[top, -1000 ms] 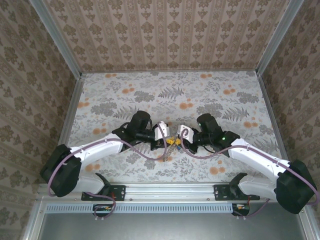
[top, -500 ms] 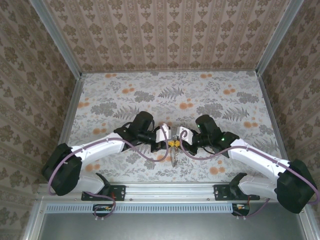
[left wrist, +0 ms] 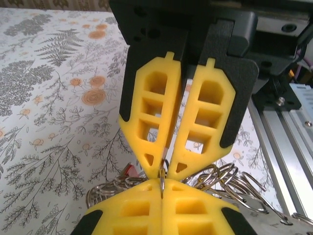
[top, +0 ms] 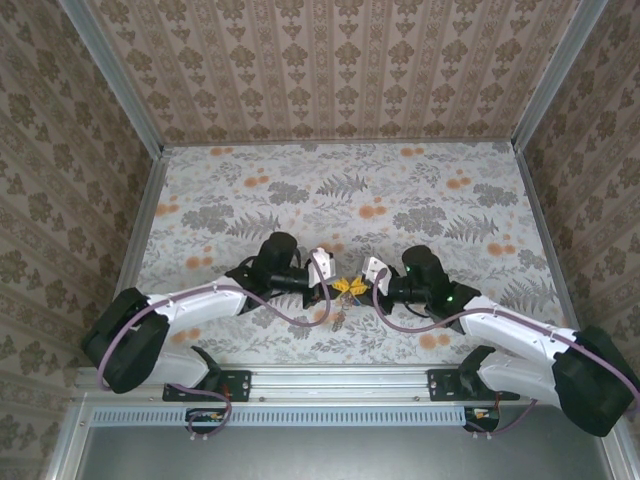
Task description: Put the keys on the keyring
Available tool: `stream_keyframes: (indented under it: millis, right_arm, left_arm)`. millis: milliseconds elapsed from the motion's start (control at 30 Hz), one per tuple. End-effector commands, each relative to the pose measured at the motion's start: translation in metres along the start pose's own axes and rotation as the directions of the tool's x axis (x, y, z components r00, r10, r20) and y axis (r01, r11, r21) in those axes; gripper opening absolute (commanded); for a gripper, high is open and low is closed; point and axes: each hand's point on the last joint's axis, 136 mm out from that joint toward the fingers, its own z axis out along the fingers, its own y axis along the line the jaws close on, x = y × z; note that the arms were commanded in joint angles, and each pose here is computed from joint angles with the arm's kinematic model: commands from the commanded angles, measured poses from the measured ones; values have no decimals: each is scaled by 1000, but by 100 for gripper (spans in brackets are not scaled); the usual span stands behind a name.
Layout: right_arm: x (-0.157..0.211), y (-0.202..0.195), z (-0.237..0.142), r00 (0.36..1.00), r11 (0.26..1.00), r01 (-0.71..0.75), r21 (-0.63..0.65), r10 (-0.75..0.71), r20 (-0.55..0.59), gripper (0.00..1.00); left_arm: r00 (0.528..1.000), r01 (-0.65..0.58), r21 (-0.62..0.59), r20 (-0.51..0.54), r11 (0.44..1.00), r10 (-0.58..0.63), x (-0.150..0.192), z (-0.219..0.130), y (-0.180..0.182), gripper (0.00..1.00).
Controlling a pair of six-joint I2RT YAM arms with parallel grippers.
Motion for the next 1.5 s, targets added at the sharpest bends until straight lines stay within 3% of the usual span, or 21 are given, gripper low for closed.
stream_keyframes:
  millis: [0, 167, 300, 400, 567, 733, 1100, 1467]
  right_arm:
    - [-8, -3, 6, 998, 1000, -28, 8, 28, 61, 15]
    - [-5, -9, 4, 996, 999, -39, 33, 36, 84, 14]
    - [-6, -12, 2, 995, 998, -40, 38, 37, 88, 2]
    - [-9, -12, 0, 997, 999, -23, 33, 20, 78, 0]
    - [-5, -8, -1, 999, 1000, 29, -10, -29, -40, 0]
    - [-4, -5, -4, 992, 996, 73, -44, -77, -102, 0]
    - [-12, -4, -6, 986, 993, 102, -67, -110, -123, 0]
    - [-14, -3, -5, 982, 991, 106, -84, -117, -147, 0]
  left_arm:
    - [984, -49, 42, 172, 998, 41, -40, -5, -6, 0]
    - [972, -47, 32, 233, 998, 39, -47, -10, -5, 0]
    - [966, -38, 22, 258, 999, 31, -47, -14, -3, 0]
    - [979, -23, 31, 205, 999, 16, -38, -11, -3, 0]
    - [998, -28, 30, 65, 999, 26, -19, -7, -2, 14]
    - [998, -53, 25, -43, 998, 54, -8, -7, 0, 18]
    - [991, -63, 45, -117, 997, 68, -1, -4, 1, 19]
    - [991, -90, 49, -98, 995, 95, -12, -1, 3, 17]
